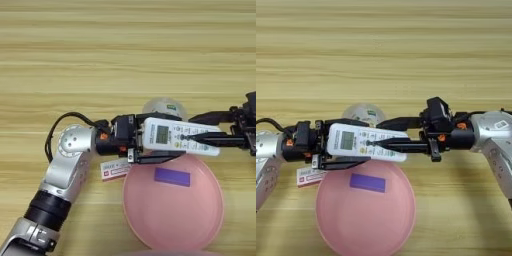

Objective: Move the objects on the table

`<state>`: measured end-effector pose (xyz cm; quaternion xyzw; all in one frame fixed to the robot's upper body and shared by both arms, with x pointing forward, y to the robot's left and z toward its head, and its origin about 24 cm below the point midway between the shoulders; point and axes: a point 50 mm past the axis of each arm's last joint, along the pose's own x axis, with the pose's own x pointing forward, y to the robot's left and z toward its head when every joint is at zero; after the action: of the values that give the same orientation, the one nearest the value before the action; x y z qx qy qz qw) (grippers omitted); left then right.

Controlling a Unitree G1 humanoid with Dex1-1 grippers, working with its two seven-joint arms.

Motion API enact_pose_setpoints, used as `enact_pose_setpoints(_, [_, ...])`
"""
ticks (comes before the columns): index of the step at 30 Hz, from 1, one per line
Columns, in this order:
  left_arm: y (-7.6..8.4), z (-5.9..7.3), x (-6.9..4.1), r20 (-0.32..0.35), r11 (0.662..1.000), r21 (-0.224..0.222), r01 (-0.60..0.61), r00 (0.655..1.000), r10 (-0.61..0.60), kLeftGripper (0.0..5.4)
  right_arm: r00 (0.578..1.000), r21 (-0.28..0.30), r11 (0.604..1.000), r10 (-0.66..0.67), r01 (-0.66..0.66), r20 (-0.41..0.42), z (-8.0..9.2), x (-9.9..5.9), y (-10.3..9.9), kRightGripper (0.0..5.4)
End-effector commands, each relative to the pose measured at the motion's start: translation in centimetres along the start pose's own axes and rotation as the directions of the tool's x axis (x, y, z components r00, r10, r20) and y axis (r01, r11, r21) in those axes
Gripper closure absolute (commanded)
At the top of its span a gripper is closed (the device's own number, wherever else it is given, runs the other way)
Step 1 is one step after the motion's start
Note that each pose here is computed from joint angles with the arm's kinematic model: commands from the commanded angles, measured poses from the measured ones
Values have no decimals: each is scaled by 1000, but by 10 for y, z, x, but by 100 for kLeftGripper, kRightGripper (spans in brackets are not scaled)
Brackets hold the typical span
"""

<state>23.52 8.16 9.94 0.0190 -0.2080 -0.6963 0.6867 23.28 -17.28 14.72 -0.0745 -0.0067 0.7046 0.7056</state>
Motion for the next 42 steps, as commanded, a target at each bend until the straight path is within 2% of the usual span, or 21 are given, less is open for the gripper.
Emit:
enact_pose_setpoints(1, [5,7,2,26,999,44,-17,1000,15,258,1000,7,1000,7,-7,-21,-3,2,1,320])
enact_pose_setpoints(13, [5,5,0,21,999,44,-25,1000,24,258,1000,-4,1000,-18,18,-5,-3,1,-2,174])
enact_pose_setpoints(20, [6,3,-1,16,999,43,-30,999,30,258,990,-57,991,-117,121,83,11,-2,-14,89])
enact_pose_setpoints(21, [6,3,-2,15,999,43,-31,999,31,258,986,-63,988,-132,139,97,13,-3,-16,63])
enact_pose_setpoints(26, [7,0,-4,4,998,42,-42,999,42,259,946,-83,958,-254,275,204,23,-13,-26,3])
enact_pose_setpoints(32, [8,-3,-7,-14,998,42,-55,998,55,259,893,-85,914,-363,397,266,27,-24,-34,0])
enact_pose_setpoints(35, [12,-6,-9,-43,994,51,-93,994,95,259,845,-74,872,-444,484,300,27,-32,-42,0])
enact_pose_setpoints(39, [26,-14,-14,-94,977,79,-200,974,207,259,794,-50,823,-527,565,304,18,-38,-49,0])
enact_pose_setpoints(42, [38,-22,-18,-135,949,80,-305,940,314,259,748,-19,782,-587,622,310,7,-41,-54,0])
